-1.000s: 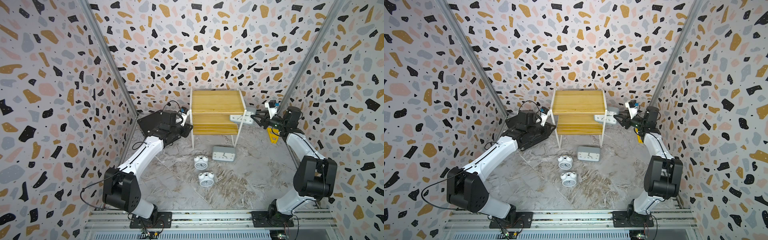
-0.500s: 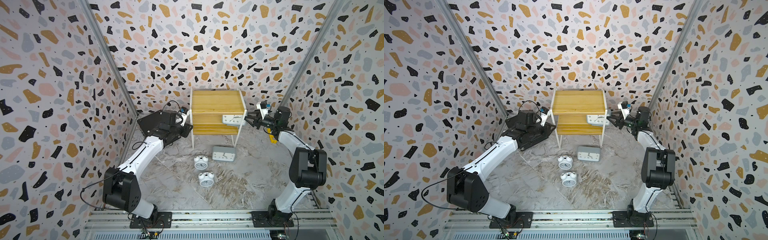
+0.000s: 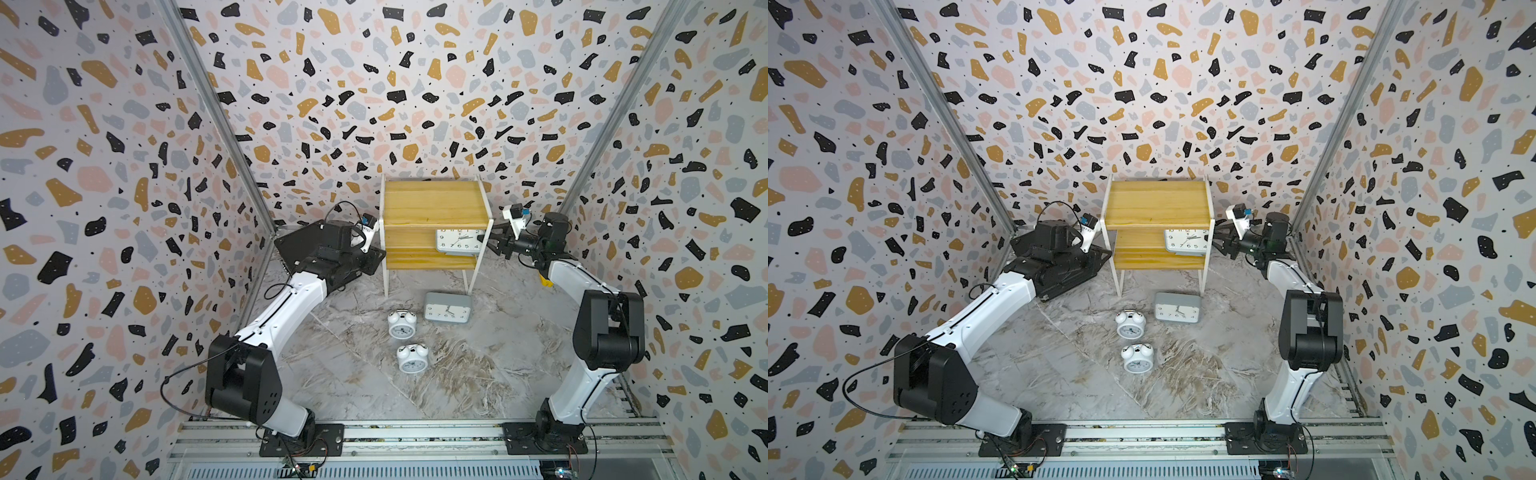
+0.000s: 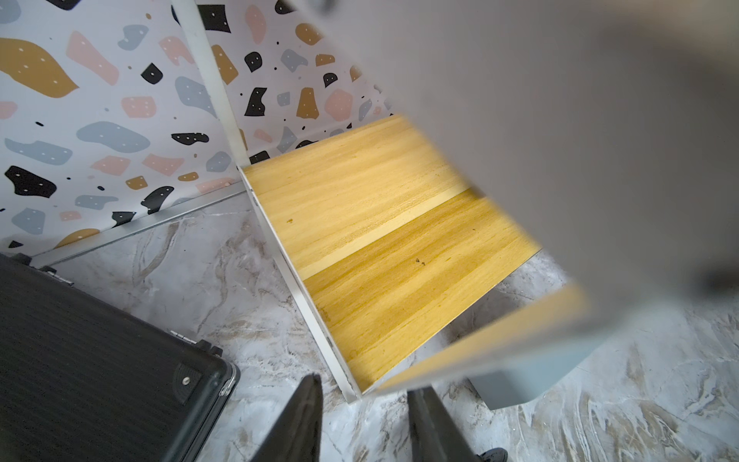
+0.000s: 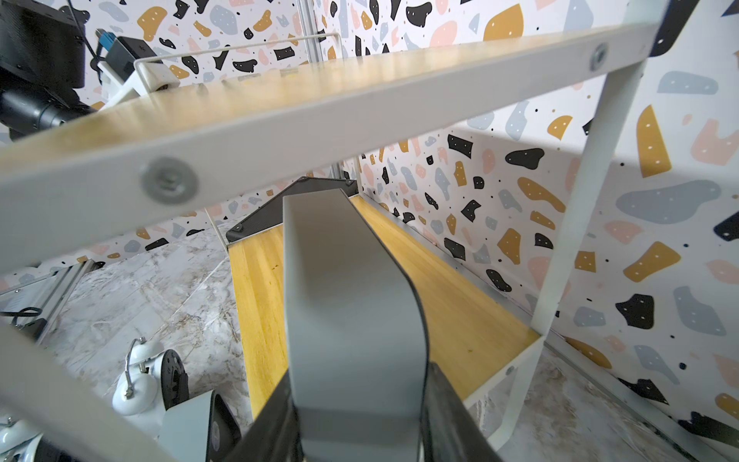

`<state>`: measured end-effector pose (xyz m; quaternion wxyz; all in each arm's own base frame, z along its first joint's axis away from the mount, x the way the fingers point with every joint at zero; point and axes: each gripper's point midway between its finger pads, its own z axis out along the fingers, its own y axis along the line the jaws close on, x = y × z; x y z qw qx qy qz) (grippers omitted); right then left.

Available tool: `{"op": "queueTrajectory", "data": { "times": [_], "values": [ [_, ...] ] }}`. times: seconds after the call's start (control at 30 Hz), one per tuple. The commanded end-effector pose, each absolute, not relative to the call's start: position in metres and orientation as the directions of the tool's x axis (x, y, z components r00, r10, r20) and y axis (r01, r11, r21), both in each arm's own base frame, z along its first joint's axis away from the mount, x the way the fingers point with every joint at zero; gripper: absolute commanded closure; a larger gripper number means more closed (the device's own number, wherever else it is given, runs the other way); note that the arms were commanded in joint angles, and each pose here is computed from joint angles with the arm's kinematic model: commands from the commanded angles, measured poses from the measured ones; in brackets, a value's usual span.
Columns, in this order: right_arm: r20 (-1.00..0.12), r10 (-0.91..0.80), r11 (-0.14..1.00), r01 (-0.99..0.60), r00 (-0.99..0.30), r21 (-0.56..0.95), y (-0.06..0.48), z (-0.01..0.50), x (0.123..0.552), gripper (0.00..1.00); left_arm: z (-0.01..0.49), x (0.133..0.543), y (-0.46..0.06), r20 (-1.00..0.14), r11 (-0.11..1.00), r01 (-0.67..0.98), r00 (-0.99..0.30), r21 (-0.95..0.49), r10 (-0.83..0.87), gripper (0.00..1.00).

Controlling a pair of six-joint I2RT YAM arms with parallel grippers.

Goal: Place the alarm clocks on the shelf by style
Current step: Place the alarm on the shelf.

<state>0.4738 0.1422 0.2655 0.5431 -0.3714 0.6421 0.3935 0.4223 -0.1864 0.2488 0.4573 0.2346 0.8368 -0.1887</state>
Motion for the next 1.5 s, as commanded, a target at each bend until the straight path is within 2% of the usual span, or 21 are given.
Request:
{"op": "queueTrajectory", "data": {
  "times": [0.0, 0.33, 0.63, 0.73, 0.93, 1.1, 1.23, 1.47],
  "values": [
    [-0.998, -0.043, 0.358, -0.934, -0.04, 0.022, 0.15, 0.293, 0.471, 0.88, 0.266, 0.437, -0.18, -0.883, 0.83, 0.557, -0.401, -0.023, 0.245, 0.62],
    [-0.997, -0.03, 0.326, -0.944, -0.069, 0.056, 0.157, 0.283, 0.472, 0.84, 0.264, 0.437, -0.18, -0.881, 0.828, 0.56, -0.403, -0.023, 0.248, 0.62],
    [-0.994, -0.029, 0.302, -0.949, -0.102, 0.089, 0.159, 0.275, 0.469, 0.75, 0.263, 0.437, -0.181, -0.879, 0.826, 0.564, -0.405, -0.025, 0.25, 0.62],
    [-0.993, -0.029, 0.309, -0.946, -0.112, 0.097, 0.159, 0.272, 0.471, 0.7, 0.262, 0.436, -0.181, -0.879, 0.824, 0.567, -0.406, -0.027, 0.251, 0.62],
    [-0.993, -0.044, 0.342, -0.936, -0.108, 0.087, 0.157, 0.271, 0.474, 0.47, 0.263, 0.435, -0.181, -0.877, 0.822, 0.569, -0.406, -0.023, 0.256, 0.62],
    [-0.995, -0.051, 0.353, -0.933, -0.085, 0.062, 0.156, 0.28, 0.471, 0.35, 0.263, 0.434, -0.18, -0.877, 0.822, 0.569, -0.405, -0.021, 0.258, 0.62],
    [-0.996, -0.05, 0.369, -0.928, -0.068, 0.045, 0.151, 0.289, 0.469, 0.3, 0.262, 0.433, -0.18, -0.876, 0.822, 0.57, -0.406, -0.021, 0.259, 0.62],
    [-0.999, -0.014, 0.421, -0.907, -0.037, 0.027, 0.124, 0.307, 0.462, 0.3, 0.264, 0.433, -0.18, -0.877, 0.822, 0.569, -0.404, -0.019, 0.259, 0.62]
  ]
}}
